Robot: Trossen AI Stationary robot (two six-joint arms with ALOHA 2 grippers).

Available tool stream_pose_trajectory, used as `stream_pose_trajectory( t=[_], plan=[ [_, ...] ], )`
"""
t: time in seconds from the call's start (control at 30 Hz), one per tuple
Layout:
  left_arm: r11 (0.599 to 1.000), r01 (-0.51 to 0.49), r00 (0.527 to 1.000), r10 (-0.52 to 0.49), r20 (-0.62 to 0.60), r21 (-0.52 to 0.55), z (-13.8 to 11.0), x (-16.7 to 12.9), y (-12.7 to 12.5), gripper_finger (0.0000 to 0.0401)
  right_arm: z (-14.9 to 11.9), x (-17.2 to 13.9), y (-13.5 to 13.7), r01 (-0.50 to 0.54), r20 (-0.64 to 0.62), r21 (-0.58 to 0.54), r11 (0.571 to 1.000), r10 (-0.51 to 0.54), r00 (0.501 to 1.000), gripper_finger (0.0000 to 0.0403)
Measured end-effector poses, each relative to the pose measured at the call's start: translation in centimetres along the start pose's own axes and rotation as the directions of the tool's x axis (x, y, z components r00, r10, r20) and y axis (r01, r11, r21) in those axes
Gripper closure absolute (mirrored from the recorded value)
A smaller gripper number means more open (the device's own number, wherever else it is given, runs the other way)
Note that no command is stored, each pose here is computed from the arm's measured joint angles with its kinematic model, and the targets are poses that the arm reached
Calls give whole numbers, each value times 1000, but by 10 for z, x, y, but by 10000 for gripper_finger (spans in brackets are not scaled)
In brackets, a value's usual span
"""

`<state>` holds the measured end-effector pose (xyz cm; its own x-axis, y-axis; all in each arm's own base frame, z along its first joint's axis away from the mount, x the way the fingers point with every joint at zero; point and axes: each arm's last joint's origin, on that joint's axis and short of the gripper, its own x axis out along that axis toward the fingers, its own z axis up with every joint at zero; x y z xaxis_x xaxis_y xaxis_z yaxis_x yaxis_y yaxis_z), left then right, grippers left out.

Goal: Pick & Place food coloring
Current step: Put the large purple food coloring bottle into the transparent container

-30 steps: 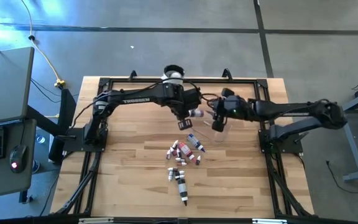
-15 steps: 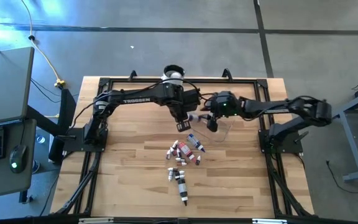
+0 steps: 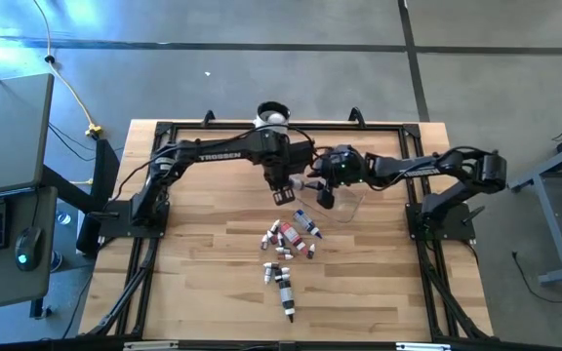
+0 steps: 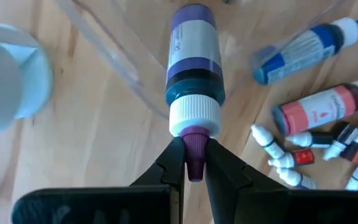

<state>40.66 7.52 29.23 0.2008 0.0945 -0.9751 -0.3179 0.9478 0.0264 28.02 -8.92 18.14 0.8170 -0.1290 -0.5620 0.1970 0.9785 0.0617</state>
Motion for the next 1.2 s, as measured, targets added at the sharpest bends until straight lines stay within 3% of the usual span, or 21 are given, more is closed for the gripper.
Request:
stream_pose_trajectory(
  t=[0.2,0.67,0.93,1.2],
  plan=[
    [998,59,997,-59,44,-8,4,-1,0,369,-1,10,-1,2,35,-11,1000,-2,999,245],
    [998,67,996,-67,53,-5,6,-1,0,367,-11,33,-2,-58,49,4,998,58,997,245],
    [996,72,996,-74,51,51,15,20,-3,325,-13,33,-2,-54,37,7,999,54,998,245],
    [995,73,994,-78,72,70,17,17,-3,308,-18,37,-4,-14,12,12,1000,14,1000,245]
  ],
)
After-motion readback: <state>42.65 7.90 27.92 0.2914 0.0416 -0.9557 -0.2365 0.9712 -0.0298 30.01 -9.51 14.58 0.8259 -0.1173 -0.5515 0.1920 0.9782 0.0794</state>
